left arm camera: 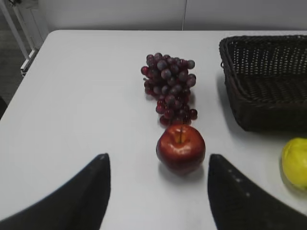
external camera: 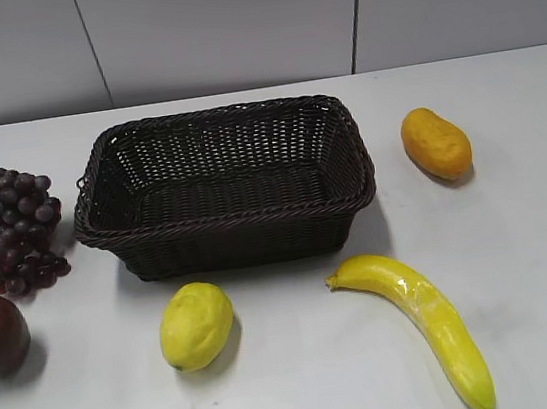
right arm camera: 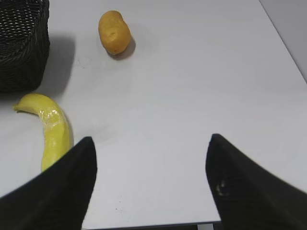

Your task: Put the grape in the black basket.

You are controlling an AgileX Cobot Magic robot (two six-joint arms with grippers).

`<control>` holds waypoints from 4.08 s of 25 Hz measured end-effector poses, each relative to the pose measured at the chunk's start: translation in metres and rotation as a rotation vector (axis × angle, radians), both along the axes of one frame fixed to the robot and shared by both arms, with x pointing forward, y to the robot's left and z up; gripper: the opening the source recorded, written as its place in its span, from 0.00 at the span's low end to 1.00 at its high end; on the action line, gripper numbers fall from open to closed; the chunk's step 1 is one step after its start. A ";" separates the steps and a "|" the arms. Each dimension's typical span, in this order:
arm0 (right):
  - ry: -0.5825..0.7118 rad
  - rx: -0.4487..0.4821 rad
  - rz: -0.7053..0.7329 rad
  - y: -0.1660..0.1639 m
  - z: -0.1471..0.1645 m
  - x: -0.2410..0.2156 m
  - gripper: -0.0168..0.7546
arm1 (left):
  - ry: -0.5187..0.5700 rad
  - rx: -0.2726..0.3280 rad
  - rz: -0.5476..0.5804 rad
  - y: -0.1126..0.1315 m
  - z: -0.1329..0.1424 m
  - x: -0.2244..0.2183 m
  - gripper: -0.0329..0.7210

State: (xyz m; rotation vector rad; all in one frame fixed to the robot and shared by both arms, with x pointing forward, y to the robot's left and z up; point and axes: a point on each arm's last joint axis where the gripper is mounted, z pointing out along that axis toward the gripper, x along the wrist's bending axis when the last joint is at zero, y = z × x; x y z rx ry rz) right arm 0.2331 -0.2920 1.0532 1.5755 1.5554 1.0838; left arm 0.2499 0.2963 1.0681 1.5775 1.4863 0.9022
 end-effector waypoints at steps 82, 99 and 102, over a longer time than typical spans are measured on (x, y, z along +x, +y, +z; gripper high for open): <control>0.000 0.000 0.000 0.000 0.000 0.000 0.72 | 0.613 -0.140 -0.001 -0.033 -0.085 0.384 0.21; 0.000 0.000 0.000 0.000 0.000 0.000 0.72 | 0.199 -0.250 -0.138 -0.063 0.074 0.307 0.20; 0.000 0.000 0.000 0.000 0.000 0.000 0.72 | 0.203 -0.252 -0.218 -0.090 0.073 0.301 0.20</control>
